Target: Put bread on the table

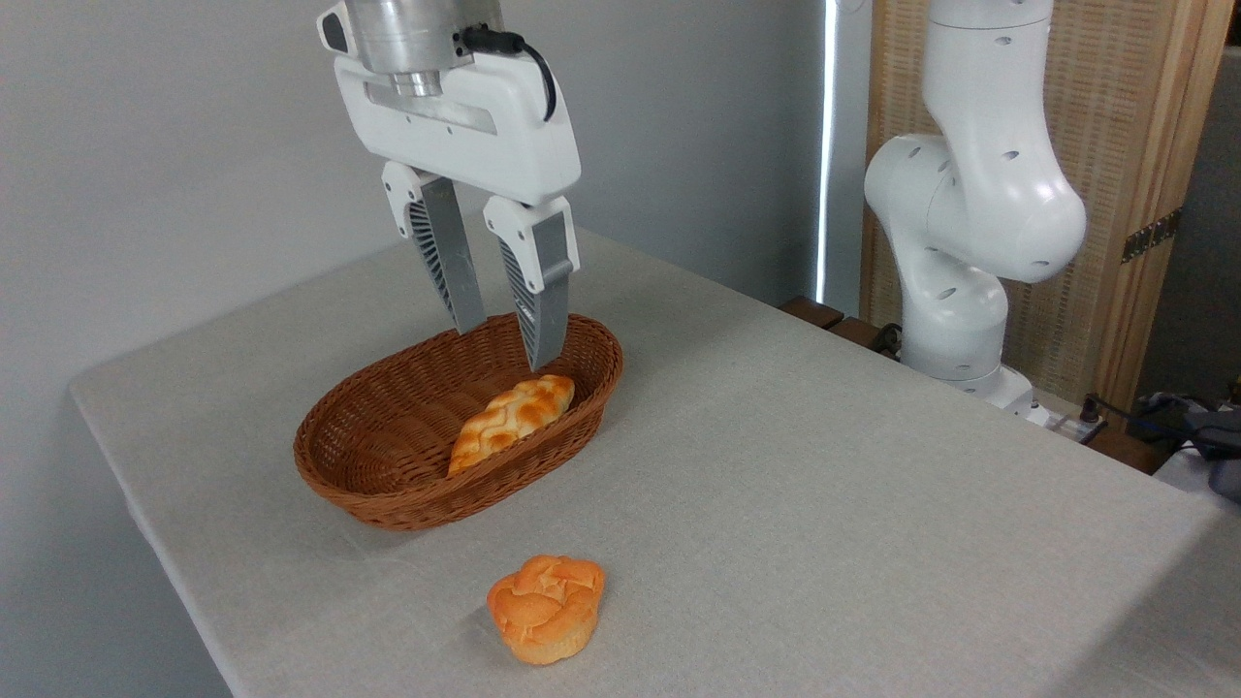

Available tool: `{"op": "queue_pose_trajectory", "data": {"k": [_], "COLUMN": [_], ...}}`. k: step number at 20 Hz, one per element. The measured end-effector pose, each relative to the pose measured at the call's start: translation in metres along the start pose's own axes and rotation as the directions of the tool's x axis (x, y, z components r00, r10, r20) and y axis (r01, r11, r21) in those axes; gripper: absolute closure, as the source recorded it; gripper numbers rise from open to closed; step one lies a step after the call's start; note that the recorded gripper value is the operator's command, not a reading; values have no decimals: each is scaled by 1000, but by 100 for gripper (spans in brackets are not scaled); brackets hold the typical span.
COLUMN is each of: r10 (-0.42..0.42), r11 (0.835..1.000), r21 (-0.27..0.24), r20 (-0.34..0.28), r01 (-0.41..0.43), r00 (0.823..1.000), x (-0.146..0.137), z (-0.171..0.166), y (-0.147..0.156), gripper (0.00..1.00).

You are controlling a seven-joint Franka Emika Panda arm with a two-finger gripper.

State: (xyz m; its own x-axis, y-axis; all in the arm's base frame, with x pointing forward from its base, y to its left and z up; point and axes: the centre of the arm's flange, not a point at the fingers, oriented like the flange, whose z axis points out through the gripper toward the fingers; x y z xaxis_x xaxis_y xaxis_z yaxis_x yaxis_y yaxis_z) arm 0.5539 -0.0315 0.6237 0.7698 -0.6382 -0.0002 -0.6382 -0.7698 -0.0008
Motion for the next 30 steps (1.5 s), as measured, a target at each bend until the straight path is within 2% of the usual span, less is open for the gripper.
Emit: {"op": "queue_pose_trajectory", "data": {"k": [4,21,25,30], "r10": [31,18,87,96], "r11": [1000,1000,996,995], "r21": [0,-7,-15,9], "r20": [1,9,18,-11], "r01": [-31,-18,-86,-96], "r00": [1000,1000,996,995], "x": [11,5,7,4], "z": [1,7,13,15], "y": [14,-1,2,2], "gripper": [0,0,0,0]}}
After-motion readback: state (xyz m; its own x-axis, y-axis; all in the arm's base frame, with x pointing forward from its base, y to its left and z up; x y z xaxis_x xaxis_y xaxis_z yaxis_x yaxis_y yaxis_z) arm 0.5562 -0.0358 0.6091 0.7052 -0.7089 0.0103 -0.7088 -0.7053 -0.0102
